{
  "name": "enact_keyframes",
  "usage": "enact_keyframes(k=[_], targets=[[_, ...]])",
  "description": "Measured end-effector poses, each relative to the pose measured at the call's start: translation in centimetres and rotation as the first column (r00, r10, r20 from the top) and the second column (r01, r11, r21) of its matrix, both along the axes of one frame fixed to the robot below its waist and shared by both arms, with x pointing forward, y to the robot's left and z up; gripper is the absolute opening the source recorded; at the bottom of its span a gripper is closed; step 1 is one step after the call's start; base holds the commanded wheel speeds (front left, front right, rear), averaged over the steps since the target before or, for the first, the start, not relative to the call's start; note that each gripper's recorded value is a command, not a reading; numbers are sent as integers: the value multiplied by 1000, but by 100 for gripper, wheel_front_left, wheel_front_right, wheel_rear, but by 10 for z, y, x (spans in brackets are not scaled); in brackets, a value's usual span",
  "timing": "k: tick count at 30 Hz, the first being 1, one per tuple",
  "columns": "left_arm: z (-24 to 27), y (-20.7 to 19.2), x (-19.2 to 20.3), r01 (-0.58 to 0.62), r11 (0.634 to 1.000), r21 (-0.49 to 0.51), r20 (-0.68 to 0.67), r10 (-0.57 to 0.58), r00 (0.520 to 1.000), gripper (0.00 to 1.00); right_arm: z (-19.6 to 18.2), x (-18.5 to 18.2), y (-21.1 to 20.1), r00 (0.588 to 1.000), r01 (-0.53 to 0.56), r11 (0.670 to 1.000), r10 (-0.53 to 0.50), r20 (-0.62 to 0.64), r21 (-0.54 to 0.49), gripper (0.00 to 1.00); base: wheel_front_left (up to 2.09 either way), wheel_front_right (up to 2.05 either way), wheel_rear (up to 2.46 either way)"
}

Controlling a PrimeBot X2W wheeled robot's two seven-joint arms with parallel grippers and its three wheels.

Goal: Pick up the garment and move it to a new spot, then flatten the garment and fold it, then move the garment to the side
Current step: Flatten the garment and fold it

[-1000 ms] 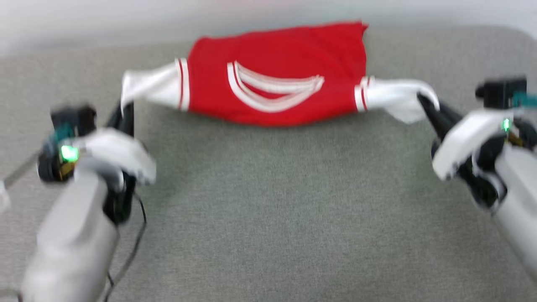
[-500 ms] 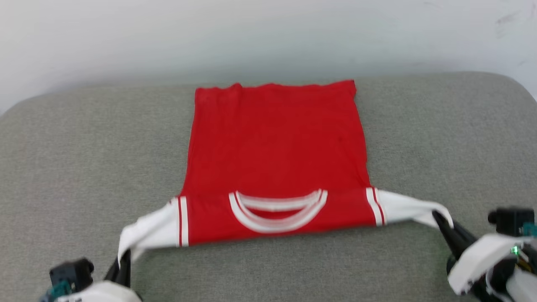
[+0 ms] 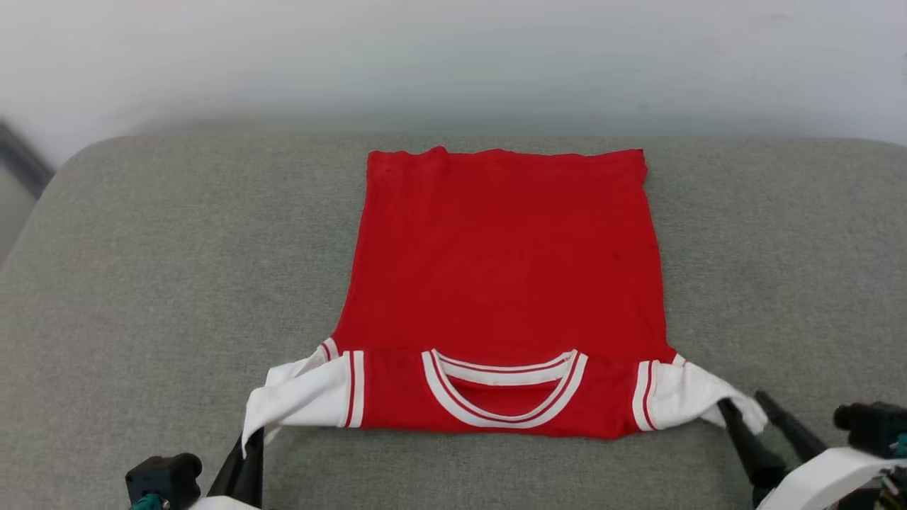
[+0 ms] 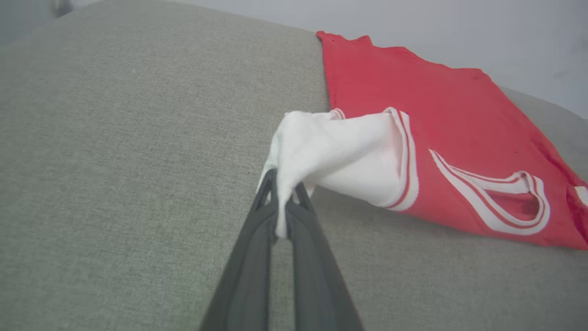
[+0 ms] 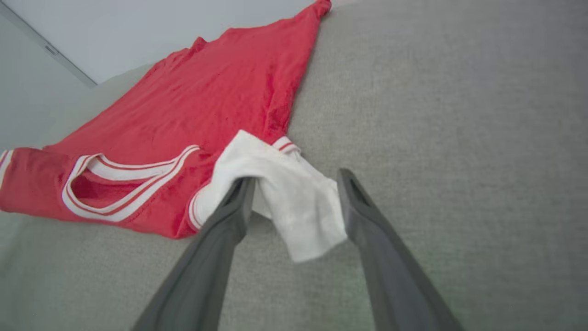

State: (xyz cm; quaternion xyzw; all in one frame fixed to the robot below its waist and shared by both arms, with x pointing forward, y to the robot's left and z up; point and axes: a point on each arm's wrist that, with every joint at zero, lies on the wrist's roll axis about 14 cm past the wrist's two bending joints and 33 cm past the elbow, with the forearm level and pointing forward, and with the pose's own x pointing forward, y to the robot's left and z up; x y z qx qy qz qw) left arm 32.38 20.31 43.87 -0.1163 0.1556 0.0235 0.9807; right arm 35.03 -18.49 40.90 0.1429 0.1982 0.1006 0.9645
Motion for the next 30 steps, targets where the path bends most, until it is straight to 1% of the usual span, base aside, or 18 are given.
enact_keyframes(k=[1, 4, 7, 10, 16, 20, 22, 25, 30], targets=[[4, -1, 2, -3, 1000, -5, 19, 3, 1000, 0, 12, 9, -1, 999, 9, 1000, -10, 42, 11, 100, 0, 0, 0], [18, -2, 7, -8, 1000, -7, 78, 9, 997, 0, 39, 37, -14, 992, 42, 999, -43, 116, 13, 100, 0, 0, 0], [30, -7, 16, -6, 1000, -8, 131, 7, 991, 0, 68, 78, -26, 982, 68, 998, -69, 175, 14, 100, 0, 0, 0], [38, -13, 26, 4, 1000, -8, 169, -2, 986, 0, 79, 120, -36, 984, 82, 997, -81, 161, 2, 100, 0, 0, 0], [47, -18, 41, -2, 1000, -2, 215, 2, 977, 0, 73, 197, -23, 999, 37, 999, -36, 31, -25, 100, 0, 0, 0], [46, -18, 50, -11, 1000, 2, 224, 10, 975, 0, 53, 239, -12, 993, -10, 998, 2, -120, -66, 100, 0, 0, 0], [44, -18, 55, -16, 1000, 9, 225, 14, 974, 0, 43, 258, -7, 982, -28, 997, 14, -189, -74, 100, 0, 0, 0], [39, -16, 59, -24, 1000, 18, 216, 19, 976, 0, 19, 275, 7, 954, -66, 995, 40, -297, -79, 100, 0, 0, 0], [27, -11, 65, -47, 999, 28, 186, 41, 982, 0, -27, 288, 37, 896, -142, 987, 97, -433, -72, 100, 0, 0, 0]])
